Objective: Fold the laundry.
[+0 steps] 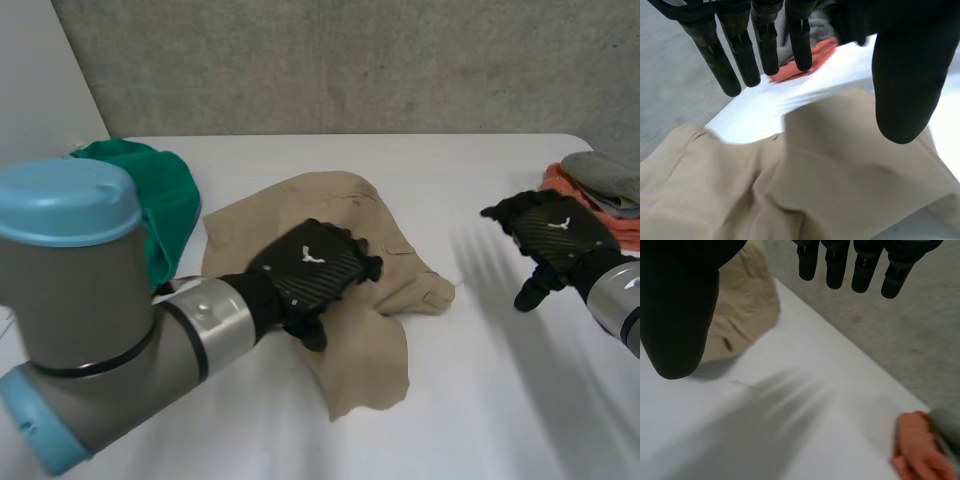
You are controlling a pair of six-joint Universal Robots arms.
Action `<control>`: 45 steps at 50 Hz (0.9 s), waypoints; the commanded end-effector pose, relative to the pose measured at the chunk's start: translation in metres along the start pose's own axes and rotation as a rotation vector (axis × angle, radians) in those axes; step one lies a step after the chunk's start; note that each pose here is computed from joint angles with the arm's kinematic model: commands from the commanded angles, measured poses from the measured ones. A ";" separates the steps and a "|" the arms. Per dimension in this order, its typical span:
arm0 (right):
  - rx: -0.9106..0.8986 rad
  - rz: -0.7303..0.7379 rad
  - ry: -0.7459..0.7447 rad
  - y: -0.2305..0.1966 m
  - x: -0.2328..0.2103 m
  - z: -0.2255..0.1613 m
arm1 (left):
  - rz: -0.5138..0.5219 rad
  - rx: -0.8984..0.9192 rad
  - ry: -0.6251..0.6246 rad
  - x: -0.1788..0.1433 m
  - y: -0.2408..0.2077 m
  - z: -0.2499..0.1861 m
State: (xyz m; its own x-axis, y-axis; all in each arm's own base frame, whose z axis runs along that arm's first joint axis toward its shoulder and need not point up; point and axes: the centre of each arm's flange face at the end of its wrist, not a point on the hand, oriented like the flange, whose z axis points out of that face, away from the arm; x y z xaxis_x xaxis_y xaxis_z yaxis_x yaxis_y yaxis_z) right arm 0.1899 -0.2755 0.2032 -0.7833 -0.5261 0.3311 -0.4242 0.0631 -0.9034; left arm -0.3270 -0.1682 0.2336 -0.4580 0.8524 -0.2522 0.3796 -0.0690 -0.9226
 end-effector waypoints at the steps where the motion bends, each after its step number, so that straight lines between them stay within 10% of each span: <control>1: -0.040 0.118 -0.116 0.002 -0.029 0.008 | -0.261 0.015 -0.273 -0.010 -0.001 -0.027; 18: -0.038 0.196 -0.234 0.030 -0.074 0.074 | -0.664 -0.157 -0.335 0.014 0.063 -0.003; 33: 0.055 0.120 -0.124 0.007 -0.057 0.066 | -0.666 -0.123 -0.294 0.022 0.062 0.049; 45: 0.190 -0.274 0.001 -0.077 -0.030 -0.002 | -0.584 -0.001 -0.339 -0.012 -0.012 -0.003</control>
State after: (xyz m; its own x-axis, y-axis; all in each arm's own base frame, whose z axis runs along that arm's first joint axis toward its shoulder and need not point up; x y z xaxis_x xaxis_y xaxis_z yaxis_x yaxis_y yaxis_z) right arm 0.2544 -0.2840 0.2169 -0.7063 -0.5695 0.4205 -0.4269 -0.1313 -0.8947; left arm -0.3457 -0.1796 0.1957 -0.8101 0.5281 0.2548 0.0080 0.4445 -0.8958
